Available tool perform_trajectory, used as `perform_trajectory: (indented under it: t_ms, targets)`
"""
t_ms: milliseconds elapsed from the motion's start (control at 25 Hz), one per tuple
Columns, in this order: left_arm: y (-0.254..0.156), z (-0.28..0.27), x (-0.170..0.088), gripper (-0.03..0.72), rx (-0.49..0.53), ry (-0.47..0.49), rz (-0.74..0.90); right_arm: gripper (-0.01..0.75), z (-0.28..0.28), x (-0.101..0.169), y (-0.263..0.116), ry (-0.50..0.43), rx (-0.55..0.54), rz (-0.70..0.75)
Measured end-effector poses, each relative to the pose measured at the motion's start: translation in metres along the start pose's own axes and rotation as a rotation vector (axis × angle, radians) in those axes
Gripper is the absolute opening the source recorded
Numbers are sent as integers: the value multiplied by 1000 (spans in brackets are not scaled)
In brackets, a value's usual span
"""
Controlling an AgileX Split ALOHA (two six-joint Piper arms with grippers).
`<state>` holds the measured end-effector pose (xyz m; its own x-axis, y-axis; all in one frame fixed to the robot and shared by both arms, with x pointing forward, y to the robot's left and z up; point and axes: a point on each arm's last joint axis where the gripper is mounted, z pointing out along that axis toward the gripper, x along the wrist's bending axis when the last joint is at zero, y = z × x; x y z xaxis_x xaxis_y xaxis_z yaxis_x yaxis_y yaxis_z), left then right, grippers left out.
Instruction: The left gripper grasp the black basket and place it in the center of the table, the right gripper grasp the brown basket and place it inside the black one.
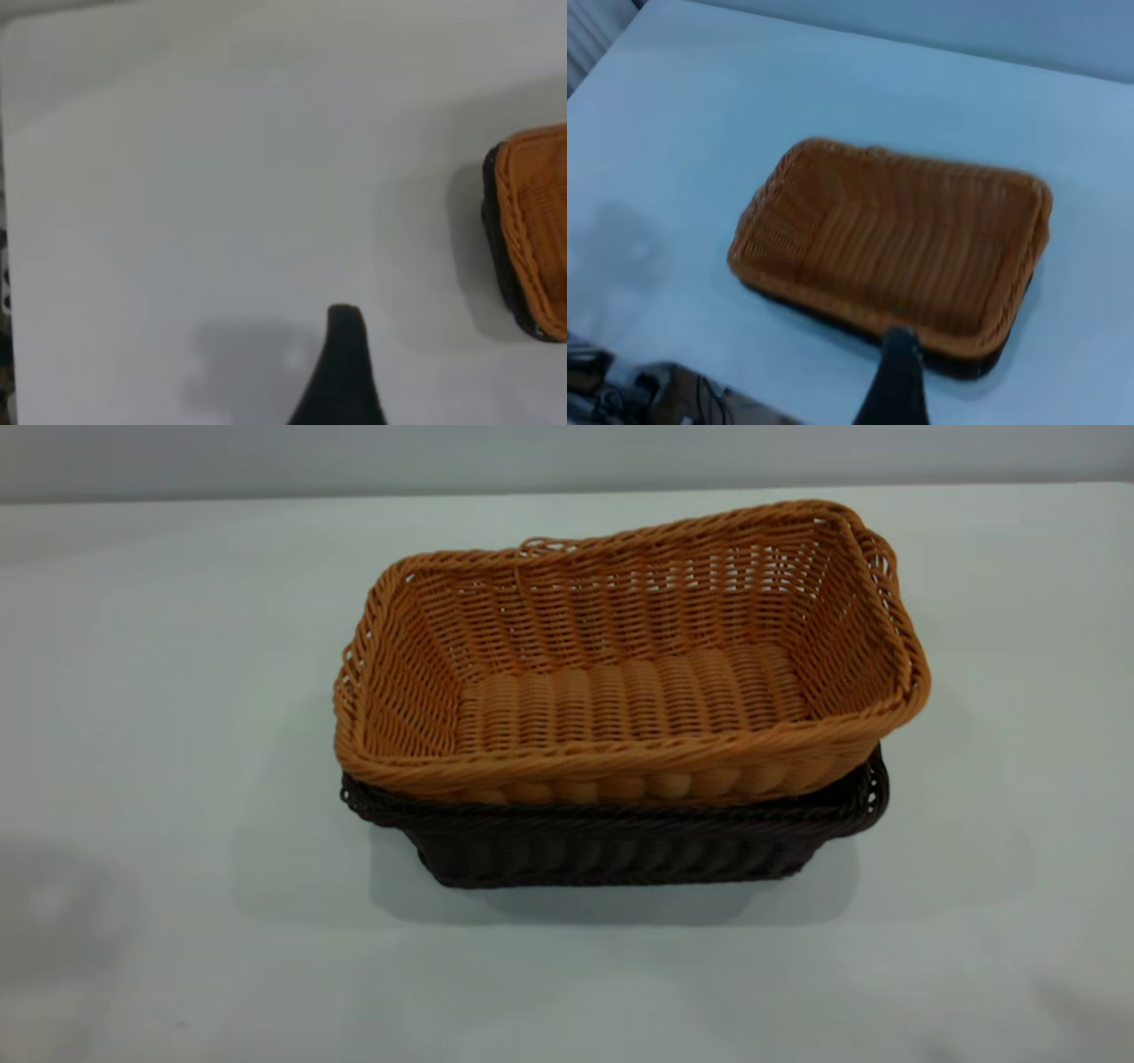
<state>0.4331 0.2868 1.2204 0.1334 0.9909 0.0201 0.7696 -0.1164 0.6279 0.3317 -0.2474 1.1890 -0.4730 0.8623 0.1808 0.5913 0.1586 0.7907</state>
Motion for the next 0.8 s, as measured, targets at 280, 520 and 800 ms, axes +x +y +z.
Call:
perform_trajectory:
  t_ms: [280,520,800]
  targets:
    - [-59,-22,-5,573,-18,-2,-39,586,-16,9,-85,17,36,-10]
    - [-140,-24,-11,573,-22,-2,-42,586,-14,5,-142,-39,8,-47]
    - [-216,-11,-16,573,-66,1,-9,586,2,-7,-180,-121,-20,-78]
